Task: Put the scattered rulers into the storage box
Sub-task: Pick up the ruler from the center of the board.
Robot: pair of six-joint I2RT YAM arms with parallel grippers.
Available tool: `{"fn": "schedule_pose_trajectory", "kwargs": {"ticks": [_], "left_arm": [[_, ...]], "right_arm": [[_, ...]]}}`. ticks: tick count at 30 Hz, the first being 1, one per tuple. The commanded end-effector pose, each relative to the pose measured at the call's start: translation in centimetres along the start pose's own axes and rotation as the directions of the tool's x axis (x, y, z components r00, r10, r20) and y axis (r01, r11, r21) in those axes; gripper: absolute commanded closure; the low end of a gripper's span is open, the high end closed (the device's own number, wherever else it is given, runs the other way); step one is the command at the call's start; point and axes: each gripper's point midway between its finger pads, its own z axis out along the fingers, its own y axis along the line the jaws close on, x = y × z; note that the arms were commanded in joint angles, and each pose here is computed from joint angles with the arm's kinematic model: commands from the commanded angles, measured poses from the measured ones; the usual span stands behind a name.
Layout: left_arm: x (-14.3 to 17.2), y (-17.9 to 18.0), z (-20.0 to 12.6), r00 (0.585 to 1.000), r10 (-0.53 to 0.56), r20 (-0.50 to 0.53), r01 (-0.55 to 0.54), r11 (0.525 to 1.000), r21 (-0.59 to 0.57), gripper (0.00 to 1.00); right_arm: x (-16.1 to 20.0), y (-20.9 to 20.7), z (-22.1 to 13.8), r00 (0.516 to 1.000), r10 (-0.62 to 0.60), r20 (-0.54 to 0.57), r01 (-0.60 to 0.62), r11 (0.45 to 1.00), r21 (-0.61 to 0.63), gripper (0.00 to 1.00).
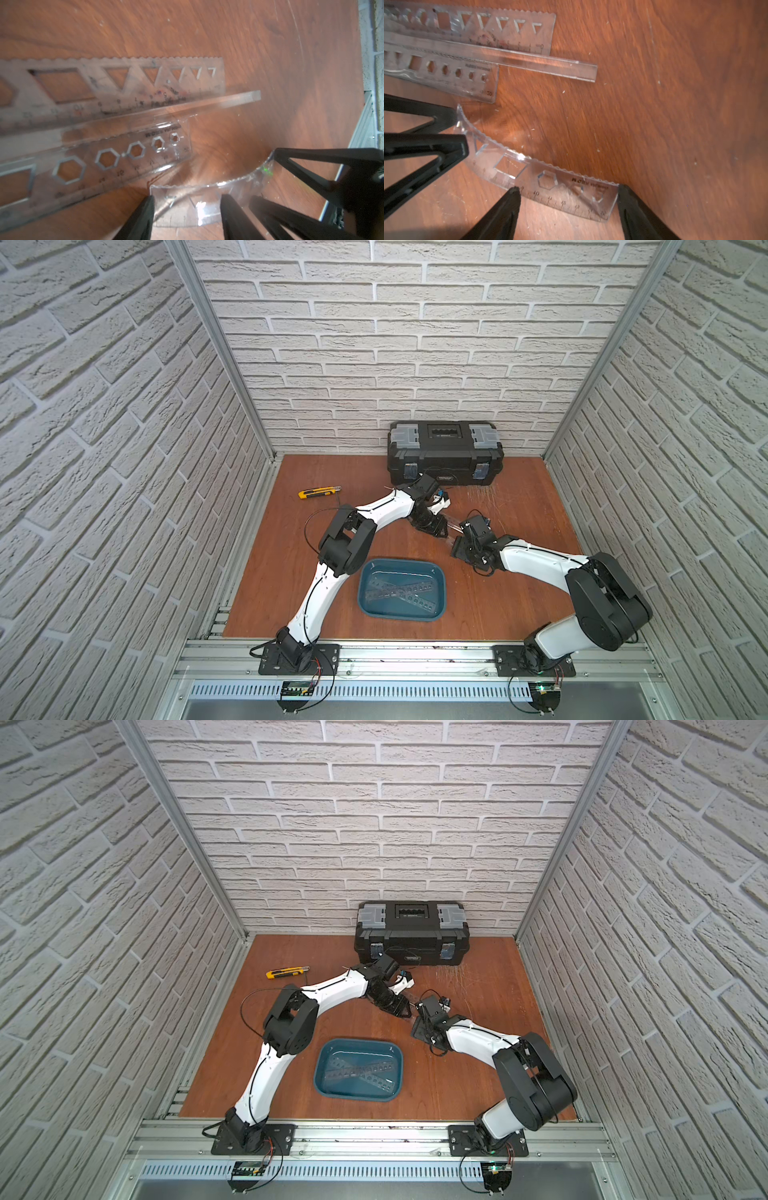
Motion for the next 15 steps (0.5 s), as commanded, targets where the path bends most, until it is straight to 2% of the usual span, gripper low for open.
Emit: {"fn": "schedule_pose_trajectory", "kwargs": {"ticks": [1,10,15], "left_arm": [[5.9,0.1,3.8,0.977,-0.070,-0.204,0.075,0.997,0.017,0.44],[5.7,0.2,4.0,0.976,-0.072,-0.207,0.078,0.997,0.019,0.44],[5.8,0.2,4.0,0.974,-0.074,-0.212,0.080,0.997,0.018,0.44]], "right_arm": [[4.6,-2.2,2.3,0.983,-0.069,-0.171,0.083,0.994,0.071,0.23],[4.9,-0.3,2.9,0.968,-0.167,-0.187,0.180,0.982,0.055,0.23],[5.1,1.0,3.2,0.964,-0.188,-0.189,0.195,0.981,0.018,0.23]]}}
